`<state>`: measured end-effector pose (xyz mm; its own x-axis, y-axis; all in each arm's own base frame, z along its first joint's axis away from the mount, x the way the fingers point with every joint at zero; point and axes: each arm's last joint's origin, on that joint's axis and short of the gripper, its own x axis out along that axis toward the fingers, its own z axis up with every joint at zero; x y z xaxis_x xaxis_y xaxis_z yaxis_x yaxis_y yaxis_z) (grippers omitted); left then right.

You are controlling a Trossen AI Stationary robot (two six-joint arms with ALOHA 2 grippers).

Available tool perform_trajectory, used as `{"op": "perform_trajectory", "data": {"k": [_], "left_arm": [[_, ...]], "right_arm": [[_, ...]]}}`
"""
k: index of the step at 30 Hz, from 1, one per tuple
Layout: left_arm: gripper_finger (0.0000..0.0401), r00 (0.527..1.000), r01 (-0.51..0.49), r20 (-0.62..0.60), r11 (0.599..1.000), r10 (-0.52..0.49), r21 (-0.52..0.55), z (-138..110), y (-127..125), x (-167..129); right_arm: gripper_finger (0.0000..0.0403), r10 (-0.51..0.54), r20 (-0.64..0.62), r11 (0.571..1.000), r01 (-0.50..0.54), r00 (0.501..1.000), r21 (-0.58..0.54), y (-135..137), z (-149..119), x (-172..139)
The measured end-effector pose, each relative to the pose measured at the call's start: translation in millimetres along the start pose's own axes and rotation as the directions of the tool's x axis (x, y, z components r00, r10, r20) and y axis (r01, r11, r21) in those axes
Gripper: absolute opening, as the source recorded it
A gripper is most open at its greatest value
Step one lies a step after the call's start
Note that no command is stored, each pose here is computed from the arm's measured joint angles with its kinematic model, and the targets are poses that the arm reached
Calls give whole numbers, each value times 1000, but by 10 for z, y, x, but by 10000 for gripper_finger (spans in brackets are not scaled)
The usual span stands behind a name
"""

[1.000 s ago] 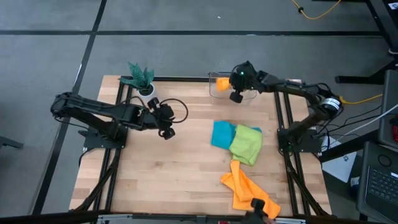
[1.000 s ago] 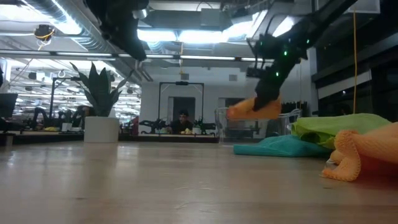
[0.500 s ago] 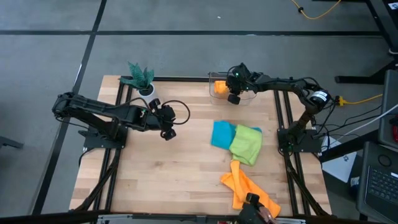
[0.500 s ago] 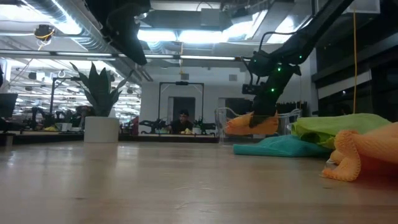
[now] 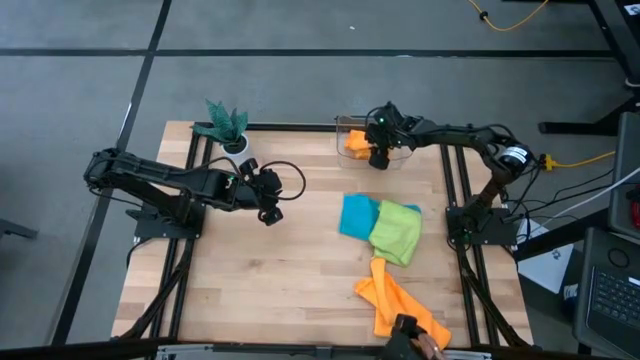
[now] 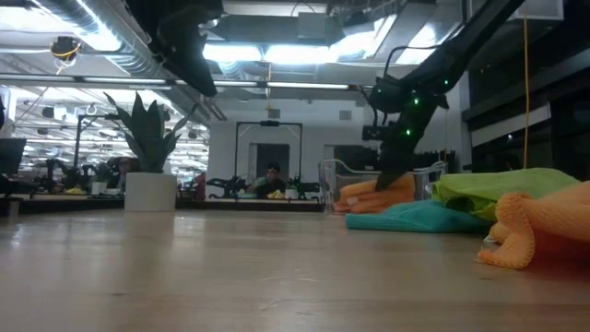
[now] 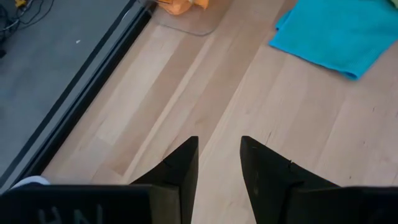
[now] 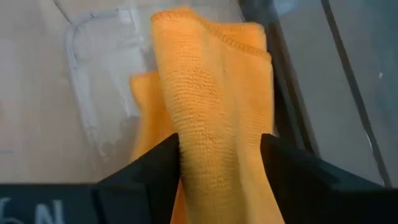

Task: Fold microfiber towels
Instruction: Put the folded orange microfiber towel into the transparent bin, then fold the green microfiber towel

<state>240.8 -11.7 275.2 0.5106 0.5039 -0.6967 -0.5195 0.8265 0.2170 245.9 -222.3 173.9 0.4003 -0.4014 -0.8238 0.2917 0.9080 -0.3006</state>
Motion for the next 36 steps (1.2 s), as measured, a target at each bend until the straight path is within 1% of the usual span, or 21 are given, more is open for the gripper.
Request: {"op": "perform_trajectory", "data": {"k": [7,10,12,14,18,20,23,25,27,30,34,36], "left_arm": [[112,1000,1,0,999,-1,34,0,0,0],[112,1000,1,0,999,-1,35,0,1,-1],[112,1000,1,0,999,-1,35,0,1,-1],[112,1000,1,0,999,-1,35,0,1,-1],[112,1000,1,1,999,-1,34,1,0,-1],[112,1000,1,1,999,-1,34,1,0,-1],[112,1000,2,3,1000,-2,31,3,-1,-2],[112,1000,5,11,1000,-6,12,12,-4,-3],[112,1000,17,26,1000,-17,-1,29,-14,-4],[112,995,81,53,996,-79,-30,73,-47,-7],[112,976,205,91,977,-199,-57,134,-110,-27],[112,969,228,105,972,-221,-55,140,-143,-48]], "right_arm": [[220,4,63,1000,-2,998,-30,-56,350,-393],[220,-1,62,1000,2,998,-17,-97,416,-464],[220,-2,62,1000,1,998,20,-101,416,-462],[220,3,57,997,-8,998,83,-95,412,-460],[220,31,33,979,-37,999,199,-5,416,-501],[220,52,49,973,-62,997,222,64,447,-599],[220,103,68,965,-117,992,234,171,553,-842],[220,156,86,946,-174,984,272,243,635,-1057],[220,226,107,910,-249,968,330,319,712,-1278],[220,333,101,854,-345,938,389,472,765,-1516],[220,451,34,814,-427,892,395,735,708,-1682],[220,497,-48,801,-436,867,410,907,646,-1710]]}}
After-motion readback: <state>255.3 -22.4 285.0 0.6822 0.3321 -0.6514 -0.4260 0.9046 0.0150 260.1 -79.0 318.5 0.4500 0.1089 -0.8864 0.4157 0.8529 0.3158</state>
